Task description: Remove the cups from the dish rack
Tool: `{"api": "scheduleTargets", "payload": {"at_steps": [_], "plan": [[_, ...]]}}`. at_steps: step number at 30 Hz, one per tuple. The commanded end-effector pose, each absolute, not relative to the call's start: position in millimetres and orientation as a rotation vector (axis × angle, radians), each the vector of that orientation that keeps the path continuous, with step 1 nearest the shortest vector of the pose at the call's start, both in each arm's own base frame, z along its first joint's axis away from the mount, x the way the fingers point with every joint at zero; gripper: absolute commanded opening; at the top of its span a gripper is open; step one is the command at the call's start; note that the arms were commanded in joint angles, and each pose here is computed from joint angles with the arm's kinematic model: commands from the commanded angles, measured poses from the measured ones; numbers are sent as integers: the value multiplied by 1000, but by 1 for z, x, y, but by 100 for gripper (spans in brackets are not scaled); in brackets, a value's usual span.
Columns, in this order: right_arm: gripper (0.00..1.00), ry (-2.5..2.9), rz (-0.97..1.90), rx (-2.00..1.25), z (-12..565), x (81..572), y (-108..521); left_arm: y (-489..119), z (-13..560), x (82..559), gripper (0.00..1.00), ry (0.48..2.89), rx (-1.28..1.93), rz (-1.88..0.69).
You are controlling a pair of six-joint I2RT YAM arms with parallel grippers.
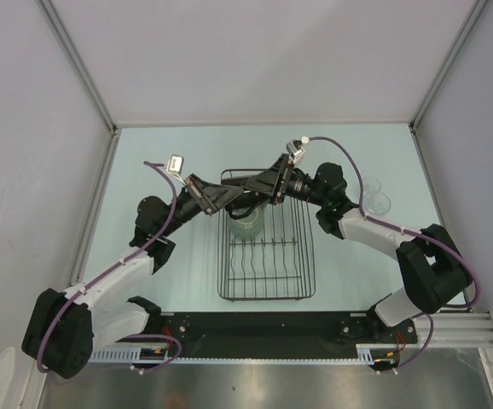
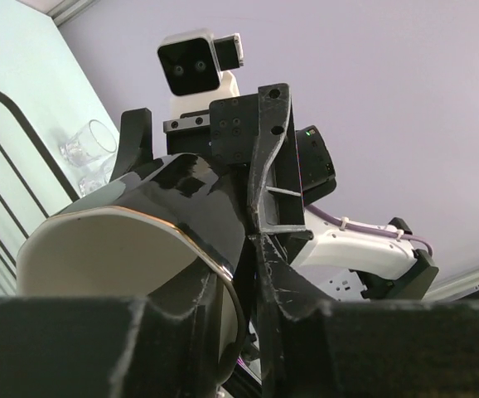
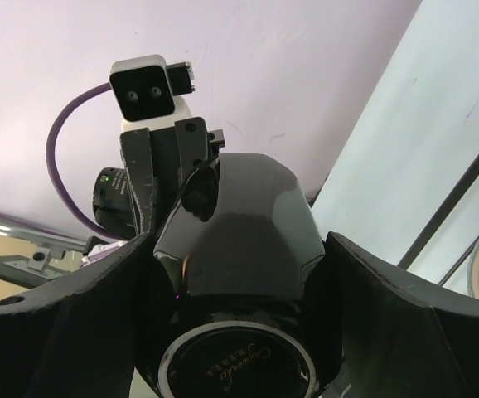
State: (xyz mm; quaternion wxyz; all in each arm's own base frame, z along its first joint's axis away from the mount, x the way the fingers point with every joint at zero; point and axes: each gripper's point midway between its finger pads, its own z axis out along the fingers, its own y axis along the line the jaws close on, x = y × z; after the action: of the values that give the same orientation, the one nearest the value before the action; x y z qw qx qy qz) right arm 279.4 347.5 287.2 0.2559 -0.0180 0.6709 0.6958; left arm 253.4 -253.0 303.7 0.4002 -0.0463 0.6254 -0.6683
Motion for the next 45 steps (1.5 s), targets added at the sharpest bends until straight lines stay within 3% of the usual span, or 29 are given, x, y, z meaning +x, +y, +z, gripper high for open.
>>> {"api": "scheduleTargets", "payload": {"at_steps": [1,3,4,5,12,14,15,17,18,20,21,24,28,39,45], "plan": [[0,1671,1916,-127,328,276,347,-255,320,254,24,1525,-33,-1673],[0,1669,1913,-122,328,277,347,-255,319,254,17,1528,-30,-1672],[0,1669,1912,-121,329,278,346,-255,318,254,5,1530,-28,-1671],[0,1675,1911,-117,327,278,346,-256,317,255,0,1538,-32,-1670],[0,1686,1933,-108,325,279,348,-256,313,258,0,1580,-39,-1642],[6,1691,1931,-99,324,281,346,-256,313,260,1,1591,-51,-1624],[18,1695,1935,-99,324,280,346,-254,313,261,0,1592,-50,-1611],[29,1694,1942,-91,324,281,345,-254,311,262,1,1601,-52,-1600],[45,1691,1944,-91,325,282,345,-255,311,262,1,1606,-49,-1597],[50,1687,1953,-88,326,282,344,-255,310,262,0,1607,-42,-1603],[61,1684,1954,-88,326,282,344,-256,311,261,0,1607,-37,-1611],[81,1685,1959,-76,325,283,343,-258,311,259,0,1599,-27,-1632],[100,1678,1970,-78,326,283,342,-259,314,256,0,1588,-5,-1650],[100,1724,1834,88,313,313,307,-254,309,263,0,1612,-35,-1594],[100,1867,1328,290,284,359,232,-247,300,277,0,1741,-25,-1410]]}}
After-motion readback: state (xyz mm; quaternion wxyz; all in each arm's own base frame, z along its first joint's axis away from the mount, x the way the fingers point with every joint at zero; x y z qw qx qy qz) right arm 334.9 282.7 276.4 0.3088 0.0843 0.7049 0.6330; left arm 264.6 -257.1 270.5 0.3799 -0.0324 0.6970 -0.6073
